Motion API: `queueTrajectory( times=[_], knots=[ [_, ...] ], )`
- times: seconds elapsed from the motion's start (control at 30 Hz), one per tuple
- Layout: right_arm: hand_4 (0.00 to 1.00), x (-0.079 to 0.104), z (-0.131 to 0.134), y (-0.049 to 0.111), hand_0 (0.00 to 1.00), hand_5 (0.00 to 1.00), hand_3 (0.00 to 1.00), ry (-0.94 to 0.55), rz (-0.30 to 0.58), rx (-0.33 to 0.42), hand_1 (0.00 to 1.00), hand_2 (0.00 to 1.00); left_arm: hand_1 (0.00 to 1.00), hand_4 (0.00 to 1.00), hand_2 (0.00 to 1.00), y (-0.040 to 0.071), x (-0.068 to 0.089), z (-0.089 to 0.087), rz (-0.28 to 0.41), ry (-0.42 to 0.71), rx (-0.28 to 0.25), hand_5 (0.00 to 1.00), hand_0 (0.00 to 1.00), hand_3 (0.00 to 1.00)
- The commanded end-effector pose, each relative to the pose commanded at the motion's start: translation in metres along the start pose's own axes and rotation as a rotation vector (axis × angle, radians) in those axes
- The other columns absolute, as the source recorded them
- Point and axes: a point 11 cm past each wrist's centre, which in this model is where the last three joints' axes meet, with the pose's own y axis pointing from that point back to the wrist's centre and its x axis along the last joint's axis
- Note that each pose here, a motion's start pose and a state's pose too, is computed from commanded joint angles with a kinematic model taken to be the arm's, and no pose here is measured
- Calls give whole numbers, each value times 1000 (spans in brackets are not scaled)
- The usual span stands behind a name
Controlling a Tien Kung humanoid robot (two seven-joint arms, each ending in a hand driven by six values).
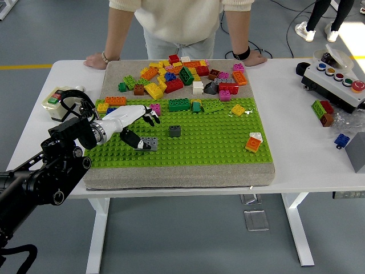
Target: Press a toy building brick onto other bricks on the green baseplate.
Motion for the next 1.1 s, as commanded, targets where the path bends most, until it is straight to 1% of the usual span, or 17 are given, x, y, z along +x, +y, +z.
queueTrajectory(
  times=[0.2,0.33,0.4,0.67,0.9,1.1],
  knots=[
    [977,0,1,0,760,491,699,-1,0,-1,688,731,680,976,610,0,-1,0,-6,3,0,53,765,638],
    [977,1,0,0,760,492,699,-4,2,2,688,731,675,971,606,2,0,3,-19,4,-8,47,764,639],
    [977,2,0,0,760,492,699,-3,3,-1,688,731,675,971,606,3,2,10,-25,9,-24,47,764,639],
    [977,0,0,0,760,492,699,-1,1,1,688,731,675,973,608,6,0,22,-38,5,-57,46,764,641],
    [976,0,1,0,760,491,697,0,2,-1,688,731,684,987,614,8,-11,25,-67,-2,-67,57,765,639],
    [976,0,0,0,760,491,697,1,1,1,688,731,688,990,617,8,-16,30,-77,1,-79,58,765,639]
  ],
)
